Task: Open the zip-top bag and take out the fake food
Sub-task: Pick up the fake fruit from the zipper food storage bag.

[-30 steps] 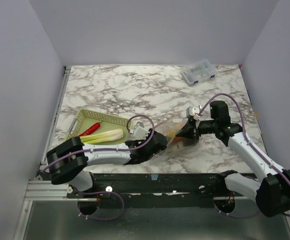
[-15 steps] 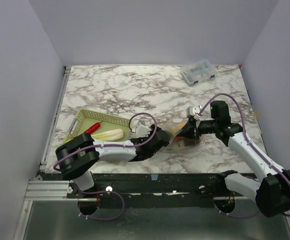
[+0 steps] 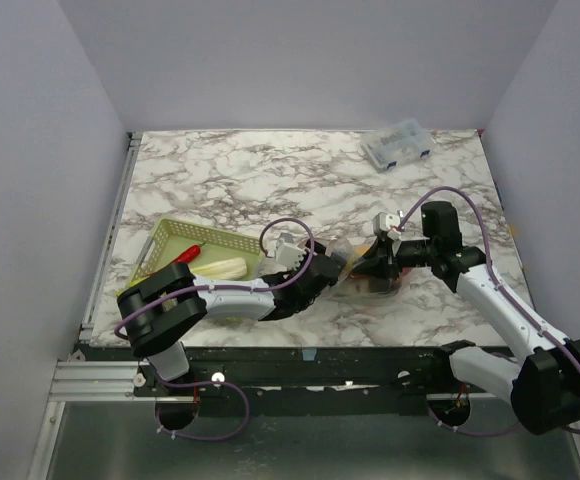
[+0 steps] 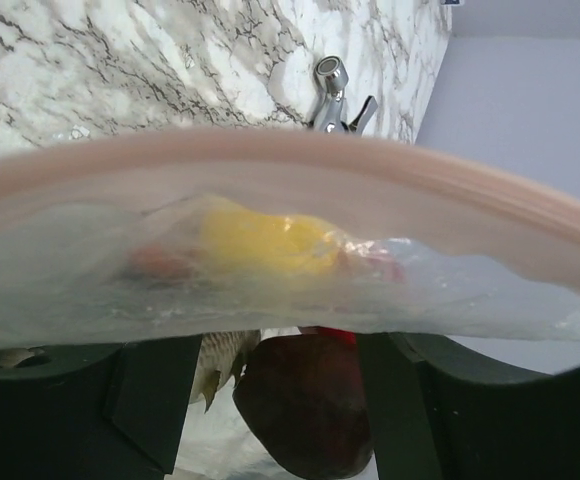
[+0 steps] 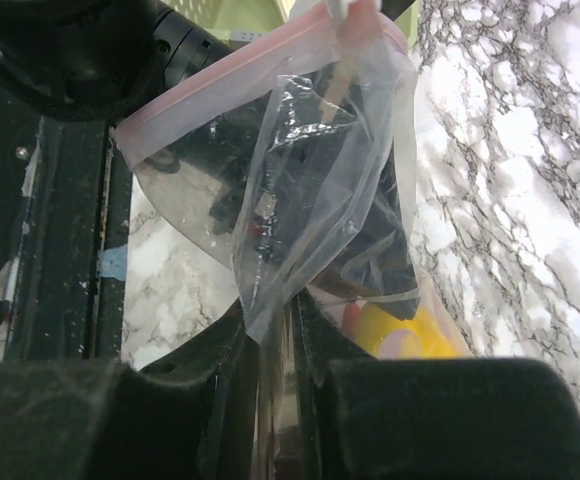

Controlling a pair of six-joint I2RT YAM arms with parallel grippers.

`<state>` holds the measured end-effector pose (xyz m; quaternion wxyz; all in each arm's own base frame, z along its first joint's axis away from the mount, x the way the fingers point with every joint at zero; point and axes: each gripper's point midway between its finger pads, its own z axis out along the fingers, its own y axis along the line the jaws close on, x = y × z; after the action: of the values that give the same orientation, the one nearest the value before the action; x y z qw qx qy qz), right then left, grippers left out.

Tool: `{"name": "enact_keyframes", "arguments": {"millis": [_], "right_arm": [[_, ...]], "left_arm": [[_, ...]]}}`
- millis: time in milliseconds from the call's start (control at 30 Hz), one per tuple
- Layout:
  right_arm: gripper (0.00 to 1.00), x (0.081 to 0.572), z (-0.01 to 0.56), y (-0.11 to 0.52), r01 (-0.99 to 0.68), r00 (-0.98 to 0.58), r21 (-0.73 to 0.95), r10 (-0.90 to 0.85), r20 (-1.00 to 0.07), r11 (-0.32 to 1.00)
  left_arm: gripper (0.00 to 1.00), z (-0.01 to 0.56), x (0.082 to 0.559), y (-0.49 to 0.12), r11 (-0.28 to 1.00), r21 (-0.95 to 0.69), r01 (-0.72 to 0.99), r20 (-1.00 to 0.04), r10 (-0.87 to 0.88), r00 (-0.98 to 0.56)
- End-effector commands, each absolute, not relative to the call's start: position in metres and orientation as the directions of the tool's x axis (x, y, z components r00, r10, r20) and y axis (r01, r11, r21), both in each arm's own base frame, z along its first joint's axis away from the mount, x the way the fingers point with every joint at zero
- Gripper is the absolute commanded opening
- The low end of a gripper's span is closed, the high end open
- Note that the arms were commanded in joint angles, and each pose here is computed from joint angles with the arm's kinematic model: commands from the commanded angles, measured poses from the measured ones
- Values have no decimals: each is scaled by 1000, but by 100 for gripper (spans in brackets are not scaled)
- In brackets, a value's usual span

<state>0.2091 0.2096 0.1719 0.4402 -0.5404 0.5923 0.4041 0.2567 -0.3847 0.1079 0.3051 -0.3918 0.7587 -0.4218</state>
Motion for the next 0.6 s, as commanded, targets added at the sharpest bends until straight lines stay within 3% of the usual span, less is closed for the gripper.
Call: {"name": "enact_keyframes", "arguments": {"millis": [0,400,567], "right_arm": [[26,213,176,204,-992,-14,-24,-305,-952,123],[57,221,214,178,-983,-34,-8,-223,-974,183],[68,245,232,155,-946,-94,35,-169,-981,321]], "left_arm": [[61,108,267,-381,362,-885,-294,-184,-850,-494],[61,94,270,-378,423,-868,-261,-235,-812,-534],[61,96,270,-380,444,-864,-239,-256,-795,-551]]}}
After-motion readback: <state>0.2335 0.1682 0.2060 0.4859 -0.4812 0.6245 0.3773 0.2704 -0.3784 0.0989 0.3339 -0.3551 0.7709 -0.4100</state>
